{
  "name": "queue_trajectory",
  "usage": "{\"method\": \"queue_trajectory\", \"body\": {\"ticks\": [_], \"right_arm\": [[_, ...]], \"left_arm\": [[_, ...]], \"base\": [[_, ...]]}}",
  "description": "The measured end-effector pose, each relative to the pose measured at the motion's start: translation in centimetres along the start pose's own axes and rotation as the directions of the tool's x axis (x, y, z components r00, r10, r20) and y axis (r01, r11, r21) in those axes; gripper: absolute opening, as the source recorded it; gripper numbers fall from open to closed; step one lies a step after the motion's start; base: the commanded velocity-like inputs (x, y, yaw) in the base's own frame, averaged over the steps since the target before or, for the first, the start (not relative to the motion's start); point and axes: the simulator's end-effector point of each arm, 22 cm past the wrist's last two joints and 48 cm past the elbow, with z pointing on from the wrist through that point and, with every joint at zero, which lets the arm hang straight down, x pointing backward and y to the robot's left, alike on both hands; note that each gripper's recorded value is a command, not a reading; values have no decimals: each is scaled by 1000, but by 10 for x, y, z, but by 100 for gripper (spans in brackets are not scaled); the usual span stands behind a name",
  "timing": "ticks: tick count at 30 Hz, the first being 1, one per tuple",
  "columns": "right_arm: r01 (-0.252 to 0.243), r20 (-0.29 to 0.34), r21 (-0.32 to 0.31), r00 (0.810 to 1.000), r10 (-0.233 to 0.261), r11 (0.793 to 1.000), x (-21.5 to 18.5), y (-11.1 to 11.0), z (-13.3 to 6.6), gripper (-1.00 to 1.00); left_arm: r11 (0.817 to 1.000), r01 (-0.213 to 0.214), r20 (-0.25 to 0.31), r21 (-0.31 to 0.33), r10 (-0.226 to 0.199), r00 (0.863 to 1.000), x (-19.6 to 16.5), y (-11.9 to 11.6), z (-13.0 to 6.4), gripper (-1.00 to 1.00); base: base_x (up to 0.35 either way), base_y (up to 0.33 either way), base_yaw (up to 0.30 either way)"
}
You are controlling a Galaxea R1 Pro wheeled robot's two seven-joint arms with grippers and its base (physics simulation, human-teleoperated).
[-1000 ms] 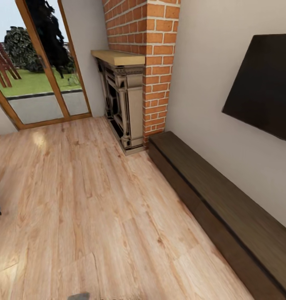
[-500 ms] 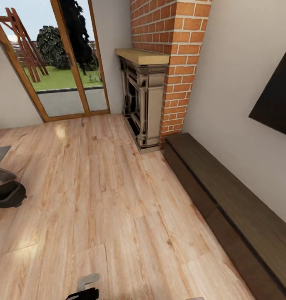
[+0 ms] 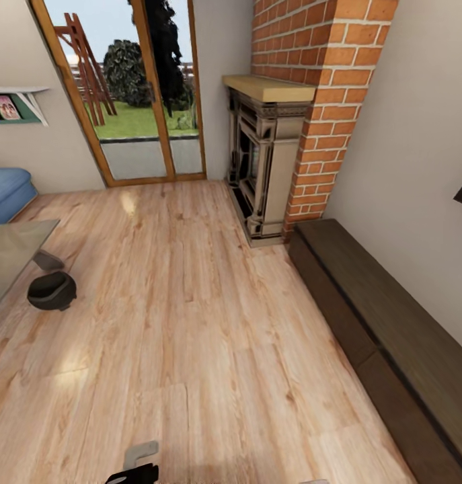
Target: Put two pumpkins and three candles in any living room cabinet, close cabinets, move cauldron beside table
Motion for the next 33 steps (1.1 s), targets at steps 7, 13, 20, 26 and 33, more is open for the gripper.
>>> {"method": "queue_trajectory", "body": {"ticks": [7, 13, 20, 26, 33], "right_arm": [[0, -2, 1, 1000, 0, 1000, 1, 0, 0, 100], [0, -4, 1, 1000, 1, 1000, 3, -1, 1, 100], [0, -9, 1, 1000, 0, 1000, 5, -1, 1, 100], [1, -10, 0, 1000, -1, 1000, 6, -1, 1, 100], [-1, 40, -2, 999, 1, 1000, -5, 0, 1, 100]], "left_arm": [[1000, -4, 24, -6, 5, 1000, -3, 3, 1, 100], [1000, -7, 24, -10, 7, 1000, -1, 5, 2, 100], [1000, -9, 20, -11, 9, 1000, 0, 5, 3, 100], [1000, -11, 17, -10, 11, 1000, 2, 5, 3, 100], [1000, -13, 18, -10, 13, 1000, 2, 5, 3, 100]], "base": [[0, 0, 279], [0, 0, 279], [0, 0, 279], [26, -24, 232], [243, -92, 29]]}}
